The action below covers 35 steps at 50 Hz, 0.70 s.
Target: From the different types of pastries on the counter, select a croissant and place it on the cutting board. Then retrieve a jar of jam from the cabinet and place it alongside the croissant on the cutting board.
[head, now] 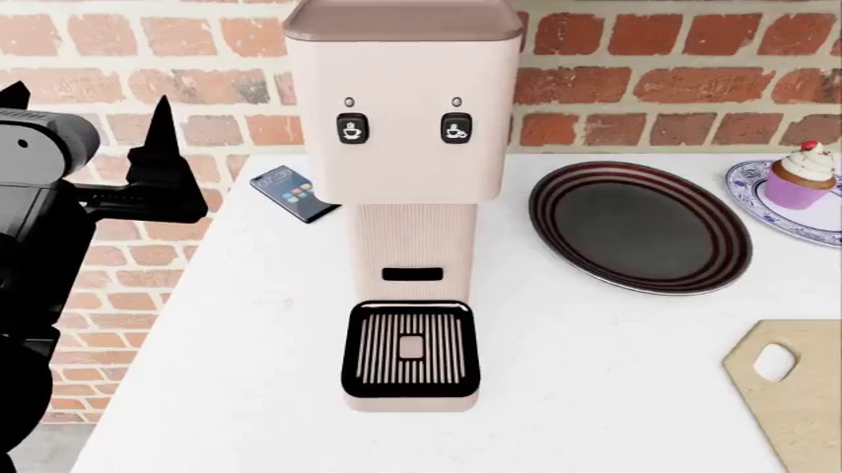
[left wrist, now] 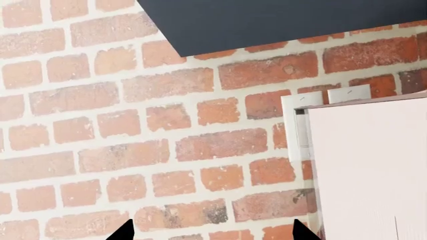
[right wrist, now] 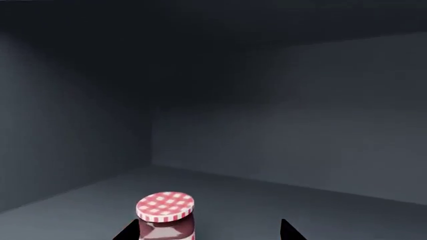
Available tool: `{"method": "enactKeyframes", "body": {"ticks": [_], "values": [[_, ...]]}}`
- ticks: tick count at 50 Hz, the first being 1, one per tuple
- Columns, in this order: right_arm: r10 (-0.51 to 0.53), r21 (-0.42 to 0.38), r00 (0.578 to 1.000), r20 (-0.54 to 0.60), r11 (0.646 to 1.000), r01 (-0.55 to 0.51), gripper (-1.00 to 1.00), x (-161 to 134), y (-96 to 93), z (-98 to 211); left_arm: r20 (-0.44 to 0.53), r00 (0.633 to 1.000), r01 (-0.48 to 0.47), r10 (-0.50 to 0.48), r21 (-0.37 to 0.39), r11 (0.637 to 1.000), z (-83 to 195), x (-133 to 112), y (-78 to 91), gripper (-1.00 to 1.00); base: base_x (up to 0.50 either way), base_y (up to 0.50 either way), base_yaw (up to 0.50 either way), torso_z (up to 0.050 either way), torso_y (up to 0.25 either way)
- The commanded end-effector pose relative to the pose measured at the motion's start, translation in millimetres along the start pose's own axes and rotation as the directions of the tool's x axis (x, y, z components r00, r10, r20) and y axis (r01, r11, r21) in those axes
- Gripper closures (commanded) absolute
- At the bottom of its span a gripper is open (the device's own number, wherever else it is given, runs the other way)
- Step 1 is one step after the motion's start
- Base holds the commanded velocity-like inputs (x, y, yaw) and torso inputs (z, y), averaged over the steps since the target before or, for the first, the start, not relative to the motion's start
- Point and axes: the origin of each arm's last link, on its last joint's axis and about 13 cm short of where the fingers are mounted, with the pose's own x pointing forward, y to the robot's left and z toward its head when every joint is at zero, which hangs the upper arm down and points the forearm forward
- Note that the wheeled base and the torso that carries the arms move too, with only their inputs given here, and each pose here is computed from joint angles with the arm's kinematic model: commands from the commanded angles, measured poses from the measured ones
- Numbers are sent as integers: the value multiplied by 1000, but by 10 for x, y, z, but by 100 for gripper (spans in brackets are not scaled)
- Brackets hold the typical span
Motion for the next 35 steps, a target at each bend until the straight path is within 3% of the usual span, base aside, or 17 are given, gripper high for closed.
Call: {"method": "enactKeyframes", "body": {"ticks": [1,12,35], "values": [[0,-19,1000,-16,1000,0,-100,134,137,-60,-100,994,45,-44,7,999,-199,-89,-74,-100,0,0,0,0,0],[109,15,994,-20,994,-109,-100,90,312,-70,-102,994,41,-40,5,999,-207,-92,-52,-100,0,0,0,0,0],[14,-63,997,-70,998,-19,-100,439,282,-158,-105,993,46,-45,4,999,-213,-97,-55,-100,0,0,0,0,0]]}}
